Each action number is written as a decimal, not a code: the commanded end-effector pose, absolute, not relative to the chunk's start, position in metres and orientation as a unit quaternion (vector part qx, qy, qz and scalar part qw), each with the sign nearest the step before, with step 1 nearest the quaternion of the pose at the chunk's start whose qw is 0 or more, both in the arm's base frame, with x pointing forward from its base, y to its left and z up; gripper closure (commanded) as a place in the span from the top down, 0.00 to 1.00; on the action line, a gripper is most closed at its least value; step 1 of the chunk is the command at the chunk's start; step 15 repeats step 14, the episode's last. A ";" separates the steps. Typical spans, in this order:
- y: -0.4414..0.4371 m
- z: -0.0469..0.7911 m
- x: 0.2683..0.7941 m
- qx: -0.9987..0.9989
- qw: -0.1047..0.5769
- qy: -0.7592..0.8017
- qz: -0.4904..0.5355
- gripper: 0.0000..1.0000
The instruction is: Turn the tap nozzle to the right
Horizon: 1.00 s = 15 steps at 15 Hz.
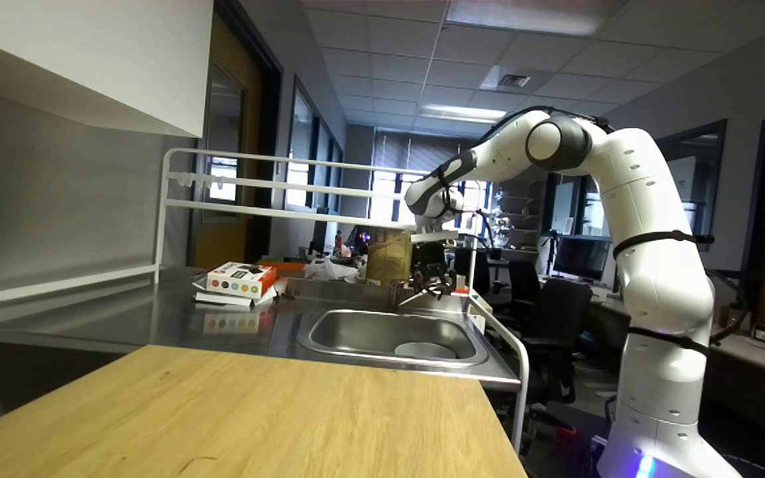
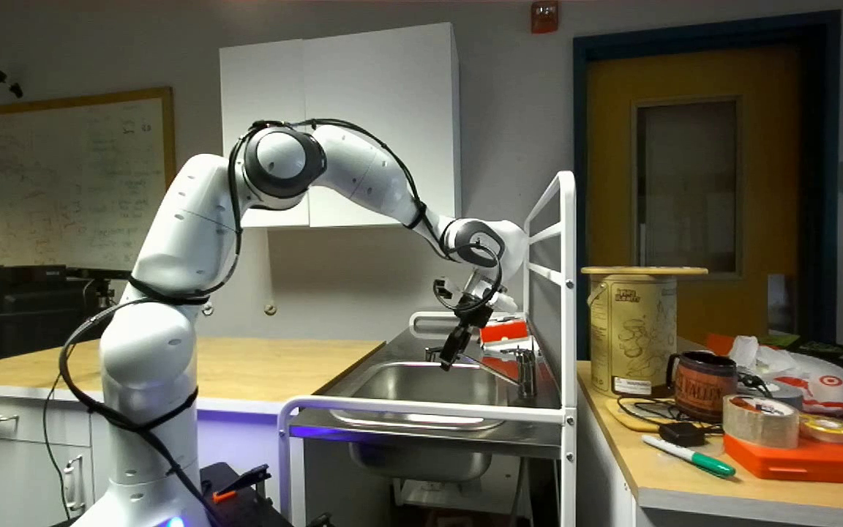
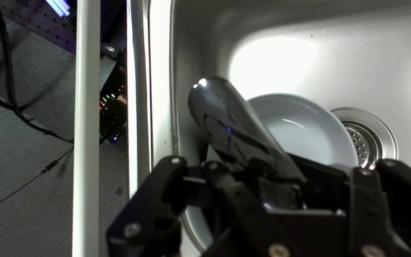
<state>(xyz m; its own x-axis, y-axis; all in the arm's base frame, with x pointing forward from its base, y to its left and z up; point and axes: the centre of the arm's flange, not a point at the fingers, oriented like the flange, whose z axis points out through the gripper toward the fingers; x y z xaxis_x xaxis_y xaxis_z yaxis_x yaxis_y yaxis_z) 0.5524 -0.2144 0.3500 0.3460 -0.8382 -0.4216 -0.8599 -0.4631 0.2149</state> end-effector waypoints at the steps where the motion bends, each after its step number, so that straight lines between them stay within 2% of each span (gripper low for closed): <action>1: -0.223 0.353 0.551 -0.818 0.020 0.518 0.248 0.41; 9: -0.216 0.379 0.551 -0.826 0.024 0.513 0.232 1.00; 15: -0.213 0.402 0.551 -0.834 0.027 0.506 0.219 1.00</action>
